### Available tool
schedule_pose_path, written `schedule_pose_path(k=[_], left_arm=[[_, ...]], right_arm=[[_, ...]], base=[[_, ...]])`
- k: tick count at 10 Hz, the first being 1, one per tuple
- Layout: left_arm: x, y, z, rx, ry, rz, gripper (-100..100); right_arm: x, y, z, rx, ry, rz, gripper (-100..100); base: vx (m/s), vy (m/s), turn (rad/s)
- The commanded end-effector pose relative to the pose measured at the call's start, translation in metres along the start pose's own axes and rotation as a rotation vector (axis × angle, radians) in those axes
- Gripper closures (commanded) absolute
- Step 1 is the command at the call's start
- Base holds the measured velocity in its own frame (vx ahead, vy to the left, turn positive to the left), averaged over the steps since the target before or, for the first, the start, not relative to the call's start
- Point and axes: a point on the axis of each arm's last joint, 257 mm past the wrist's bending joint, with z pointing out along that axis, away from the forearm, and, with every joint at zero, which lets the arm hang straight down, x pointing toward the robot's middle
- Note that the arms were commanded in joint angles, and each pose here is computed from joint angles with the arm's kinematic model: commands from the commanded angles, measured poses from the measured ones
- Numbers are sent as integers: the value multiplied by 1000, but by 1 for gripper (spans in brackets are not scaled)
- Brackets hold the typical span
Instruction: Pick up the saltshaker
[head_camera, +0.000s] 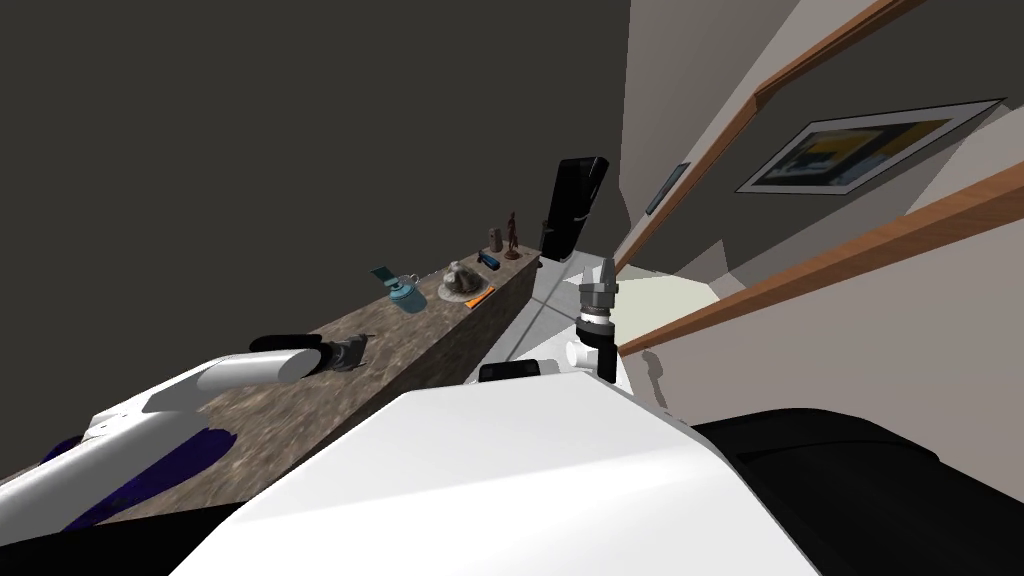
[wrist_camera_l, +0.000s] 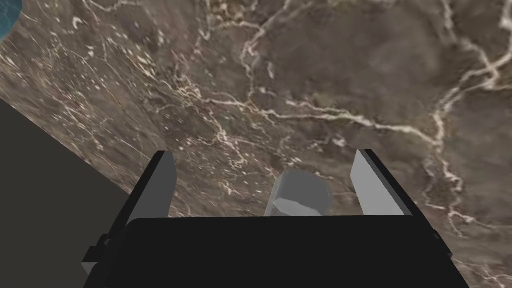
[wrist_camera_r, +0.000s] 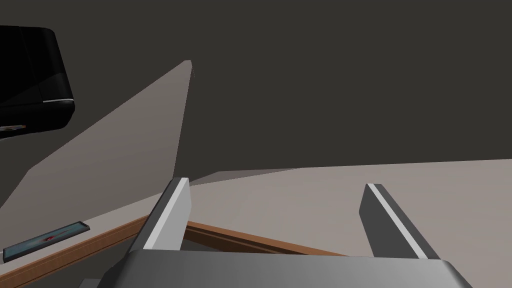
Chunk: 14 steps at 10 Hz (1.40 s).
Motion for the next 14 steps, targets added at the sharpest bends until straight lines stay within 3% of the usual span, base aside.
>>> schedule_pose_path(k=[1,5,6,9,12,13,14], left_arm=[[-12,12,-4,-68,-13,-11,-100],[-41,36,-18,-211,-44,-43,-100],[-41,39,-18,-221,-44,-43,-100],[-62,56,-35,-331,-66,-76,-100],[-76,66,-49,-403,-80,-105,-100],[-73,64,-47,-385,-77,-98,-100],[-74,65,-48,-390,-77,-99,0]], right_arm=[[0,0,0,0,0,0,0],[0,0,0,0,0,0,0],[0,0,0,0,0,0,0],[0,0,0,0,0,0,0],[0,0,0,0,0,0,0],[0,0,0,0,0,0,0],[0,0,0,0,0,0,0]], base=[[52,-9,-34],[75,-6,-18],[56,5,-10],[58,10,4],[64,21,36],[23,15,13],[0,0,0]])
